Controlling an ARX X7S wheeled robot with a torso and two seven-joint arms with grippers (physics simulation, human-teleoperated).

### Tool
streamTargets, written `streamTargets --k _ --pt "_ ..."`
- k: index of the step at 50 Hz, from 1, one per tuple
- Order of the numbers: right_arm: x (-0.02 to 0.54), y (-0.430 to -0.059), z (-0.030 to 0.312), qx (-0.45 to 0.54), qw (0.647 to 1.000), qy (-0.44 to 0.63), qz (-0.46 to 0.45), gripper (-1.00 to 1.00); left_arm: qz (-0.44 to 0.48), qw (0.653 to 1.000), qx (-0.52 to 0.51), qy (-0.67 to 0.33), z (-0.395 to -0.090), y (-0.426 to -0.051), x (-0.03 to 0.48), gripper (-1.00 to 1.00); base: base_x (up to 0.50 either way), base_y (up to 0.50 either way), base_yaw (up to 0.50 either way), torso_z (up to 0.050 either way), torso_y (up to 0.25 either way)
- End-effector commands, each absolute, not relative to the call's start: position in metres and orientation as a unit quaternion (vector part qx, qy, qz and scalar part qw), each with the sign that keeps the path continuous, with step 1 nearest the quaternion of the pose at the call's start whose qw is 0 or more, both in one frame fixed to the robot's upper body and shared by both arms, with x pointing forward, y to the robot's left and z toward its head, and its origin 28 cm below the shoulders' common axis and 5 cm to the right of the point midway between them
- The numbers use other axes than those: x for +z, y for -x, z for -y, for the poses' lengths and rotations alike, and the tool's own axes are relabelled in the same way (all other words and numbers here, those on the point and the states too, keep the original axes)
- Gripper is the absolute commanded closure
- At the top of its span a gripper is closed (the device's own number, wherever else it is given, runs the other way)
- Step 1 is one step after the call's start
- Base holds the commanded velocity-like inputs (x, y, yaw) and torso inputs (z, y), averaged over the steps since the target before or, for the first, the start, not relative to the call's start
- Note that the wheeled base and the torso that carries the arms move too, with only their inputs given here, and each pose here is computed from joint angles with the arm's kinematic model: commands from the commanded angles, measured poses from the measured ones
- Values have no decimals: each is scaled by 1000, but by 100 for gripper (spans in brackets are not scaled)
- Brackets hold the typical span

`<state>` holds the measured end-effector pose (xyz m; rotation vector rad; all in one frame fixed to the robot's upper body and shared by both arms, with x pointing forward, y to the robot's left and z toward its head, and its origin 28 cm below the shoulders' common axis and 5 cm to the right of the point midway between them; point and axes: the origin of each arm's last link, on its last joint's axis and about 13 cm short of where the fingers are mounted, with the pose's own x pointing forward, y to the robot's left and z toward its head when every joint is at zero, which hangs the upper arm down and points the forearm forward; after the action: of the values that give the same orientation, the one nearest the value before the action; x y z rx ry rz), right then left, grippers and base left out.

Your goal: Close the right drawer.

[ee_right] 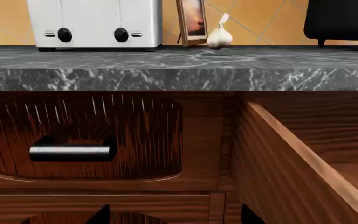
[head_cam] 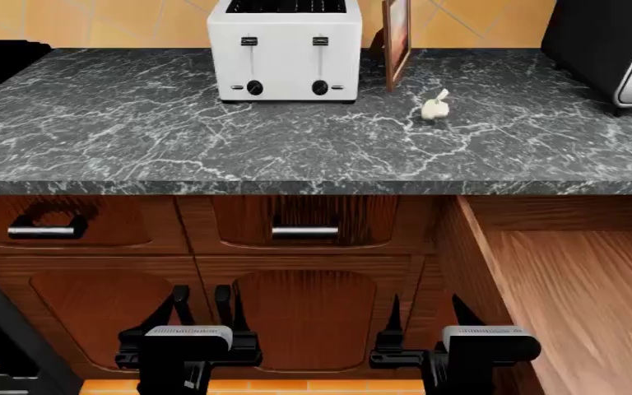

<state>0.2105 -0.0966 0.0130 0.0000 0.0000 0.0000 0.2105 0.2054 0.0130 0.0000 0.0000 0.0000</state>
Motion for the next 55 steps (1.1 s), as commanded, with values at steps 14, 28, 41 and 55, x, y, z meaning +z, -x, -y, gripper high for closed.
streamTargets --k 14,28,41,55 --pt "25 -208 93 1 1000 18 7 -100 25 999 -16 -19 -204 -200 21 -100 0 0 0 -11 -1" --pt "32 -210 94 5 999 22 24 -100 75 996 -39 -13 -205 -198 34 -100 0 0 0 -23 0" --pt "40 -208 97 6 999 25 39 -100 88 995 -46 -10 -208 -204 34 -100 0 0 0 50 0" --pt "50 -205 104 -1 999 13 38 -100 88 995 -37 -9 -216 -211 36 -100 0 0 0 50 0"
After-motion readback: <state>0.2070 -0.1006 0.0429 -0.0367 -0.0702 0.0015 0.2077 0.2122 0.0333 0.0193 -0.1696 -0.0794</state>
